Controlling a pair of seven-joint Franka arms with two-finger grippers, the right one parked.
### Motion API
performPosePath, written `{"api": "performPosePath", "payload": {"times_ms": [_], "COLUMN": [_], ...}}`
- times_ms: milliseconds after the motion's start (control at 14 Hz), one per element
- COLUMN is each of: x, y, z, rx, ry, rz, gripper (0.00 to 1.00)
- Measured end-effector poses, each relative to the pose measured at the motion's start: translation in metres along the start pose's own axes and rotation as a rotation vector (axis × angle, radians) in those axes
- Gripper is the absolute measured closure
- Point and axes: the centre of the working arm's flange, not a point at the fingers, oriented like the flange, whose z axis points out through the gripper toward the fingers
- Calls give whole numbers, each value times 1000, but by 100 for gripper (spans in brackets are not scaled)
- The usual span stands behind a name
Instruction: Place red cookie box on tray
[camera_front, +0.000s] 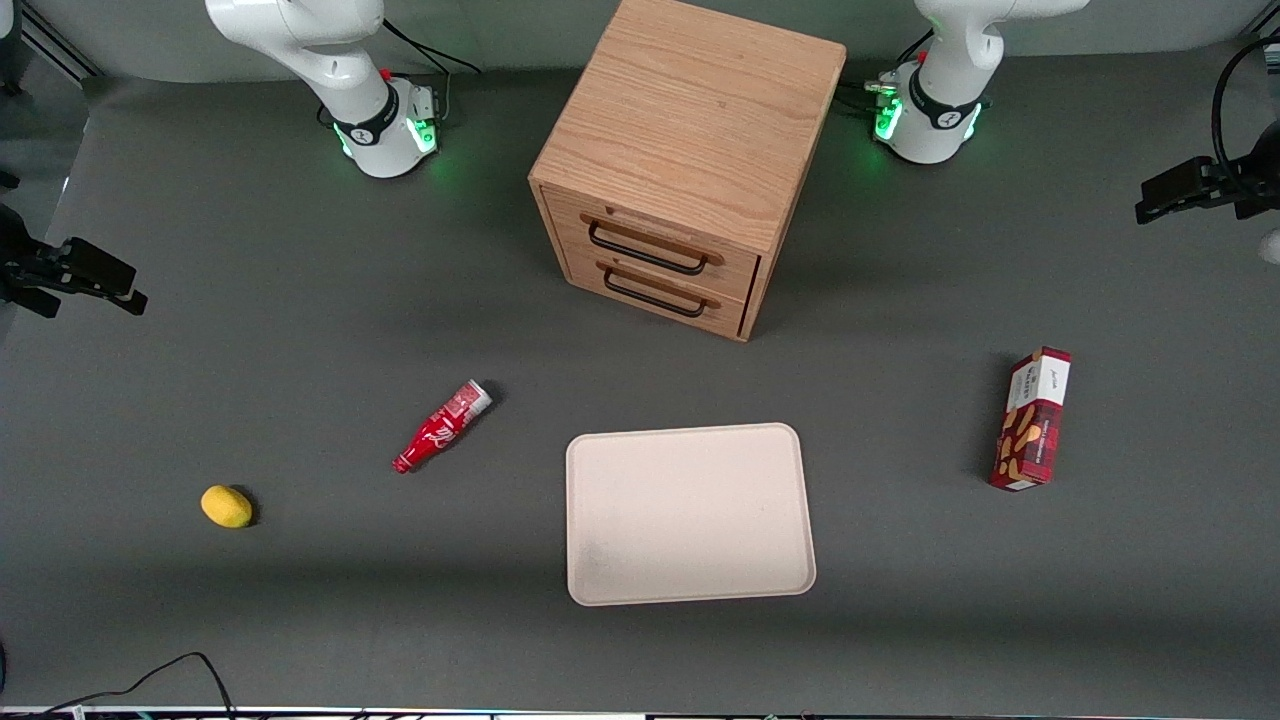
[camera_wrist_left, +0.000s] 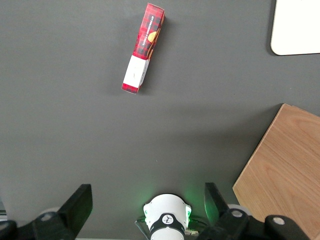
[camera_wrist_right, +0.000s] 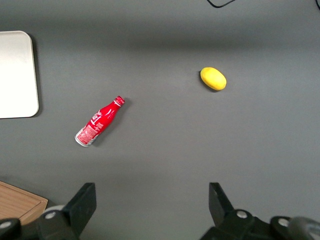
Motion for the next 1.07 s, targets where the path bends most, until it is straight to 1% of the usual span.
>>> {"api": "performPosePath", "payload": {"times_ms": [214,429,571,714,857,929,1071], "x": [-3,-6,-6,-2,13,26,58], "y": [-2,-4,-9,-27,-55,-66,-79], "z": [-4,-15,-18,-14,1,17,63], "rx": [-1,1,6,4,1,1,1], "ry": [7,33,43,41,39,30,-1], "rz": [-4,-7,4,40,92,126,195], "gripper": [0,0,0,0,0,0,0]}}
